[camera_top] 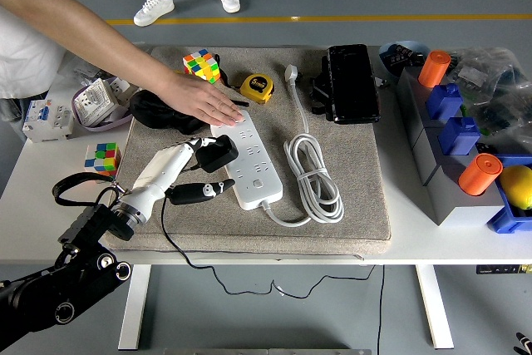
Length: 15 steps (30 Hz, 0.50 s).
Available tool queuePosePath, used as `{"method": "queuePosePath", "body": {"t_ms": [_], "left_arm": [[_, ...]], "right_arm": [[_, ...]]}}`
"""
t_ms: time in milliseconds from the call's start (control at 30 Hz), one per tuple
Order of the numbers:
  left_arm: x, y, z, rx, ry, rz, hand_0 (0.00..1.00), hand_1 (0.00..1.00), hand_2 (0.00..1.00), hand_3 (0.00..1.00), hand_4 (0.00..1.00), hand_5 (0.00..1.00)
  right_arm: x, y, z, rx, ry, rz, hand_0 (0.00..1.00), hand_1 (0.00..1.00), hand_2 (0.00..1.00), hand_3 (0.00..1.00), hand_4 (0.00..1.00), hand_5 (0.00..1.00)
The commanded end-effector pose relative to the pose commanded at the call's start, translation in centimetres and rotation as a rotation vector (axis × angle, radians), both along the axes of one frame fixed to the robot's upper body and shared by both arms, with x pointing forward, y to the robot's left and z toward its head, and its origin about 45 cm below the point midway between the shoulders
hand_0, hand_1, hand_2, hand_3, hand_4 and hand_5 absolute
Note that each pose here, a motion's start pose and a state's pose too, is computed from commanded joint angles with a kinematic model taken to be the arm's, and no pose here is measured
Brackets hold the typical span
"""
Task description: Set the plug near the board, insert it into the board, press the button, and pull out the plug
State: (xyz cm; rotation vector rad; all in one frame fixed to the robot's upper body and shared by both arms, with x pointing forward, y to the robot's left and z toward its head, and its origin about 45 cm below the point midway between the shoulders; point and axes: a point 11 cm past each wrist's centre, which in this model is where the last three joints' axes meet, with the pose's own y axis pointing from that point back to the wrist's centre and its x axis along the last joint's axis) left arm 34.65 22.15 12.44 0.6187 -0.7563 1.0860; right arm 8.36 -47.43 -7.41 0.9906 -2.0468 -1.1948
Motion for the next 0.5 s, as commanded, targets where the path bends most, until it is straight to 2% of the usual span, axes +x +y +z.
{"method": "queuePosePath", "body": {"t_ms": [500], "left_arm": [[1.14,-2.2,0.8,0.057,-0.003,-0.056,0.8,0.826,0.831,0.766,0.892,0.584]], "right_arm": [[0.1,0.0,0.0,0.0,-0.003,0.001,0.611,0.667,0.668,0.548,0.829,0.499]]}}
